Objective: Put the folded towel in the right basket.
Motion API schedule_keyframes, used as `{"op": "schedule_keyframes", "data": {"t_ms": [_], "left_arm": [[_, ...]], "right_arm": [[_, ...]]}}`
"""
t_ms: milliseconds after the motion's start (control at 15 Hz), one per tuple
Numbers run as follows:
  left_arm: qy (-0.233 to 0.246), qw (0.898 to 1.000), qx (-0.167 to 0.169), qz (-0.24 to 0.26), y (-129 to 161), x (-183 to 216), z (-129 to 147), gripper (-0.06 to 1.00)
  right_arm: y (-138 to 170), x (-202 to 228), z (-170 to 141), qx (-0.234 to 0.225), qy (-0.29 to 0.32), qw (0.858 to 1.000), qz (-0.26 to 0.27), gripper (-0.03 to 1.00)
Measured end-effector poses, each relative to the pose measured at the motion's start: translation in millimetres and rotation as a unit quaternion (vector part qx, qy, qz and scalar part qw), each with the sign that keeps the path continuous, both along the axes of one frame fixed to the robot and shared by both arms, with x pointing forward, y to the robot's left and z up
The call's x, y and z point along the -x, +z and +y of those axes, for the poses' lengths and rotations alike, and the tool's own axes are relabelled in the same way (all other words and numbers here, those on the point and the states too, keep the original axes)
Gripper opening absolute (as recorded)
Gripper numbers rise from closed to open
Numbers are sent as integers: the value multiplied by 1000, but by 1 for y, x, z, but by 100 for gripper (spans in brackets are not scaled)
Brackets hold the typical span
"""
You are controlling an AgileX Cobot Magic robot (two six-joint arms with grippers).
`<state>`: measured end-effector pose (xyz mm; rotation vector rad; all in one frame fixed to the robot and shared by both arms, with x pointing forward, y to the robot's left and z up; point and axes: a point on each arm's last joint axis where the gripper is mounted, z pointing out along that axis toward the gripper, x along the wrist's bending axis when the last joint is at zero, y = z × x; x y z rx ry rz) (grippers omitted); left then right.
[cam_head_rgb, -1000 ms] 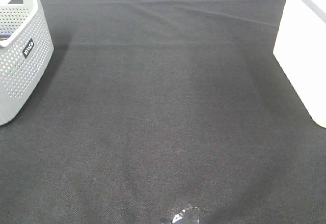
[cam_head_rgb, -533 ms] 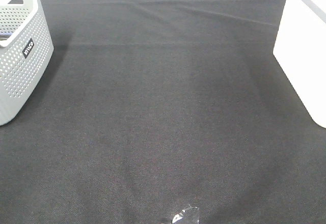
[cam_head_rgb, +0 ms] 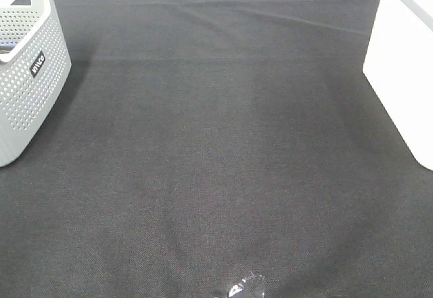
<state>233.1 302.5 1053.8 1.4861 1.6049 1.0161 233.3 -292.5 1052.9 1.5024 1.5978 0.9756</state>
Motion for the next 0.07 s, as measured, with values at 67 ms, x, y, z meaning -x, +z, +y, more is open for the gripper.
{"op": "schedule_keyframes", "data": {"t_ms": [67], "left_arm": [[0, 1000, 0, 0, 0, 0, 0, 99]], "right_arm": [[0, 0, 0, 0, 0, 1000, 0, 98]]}}
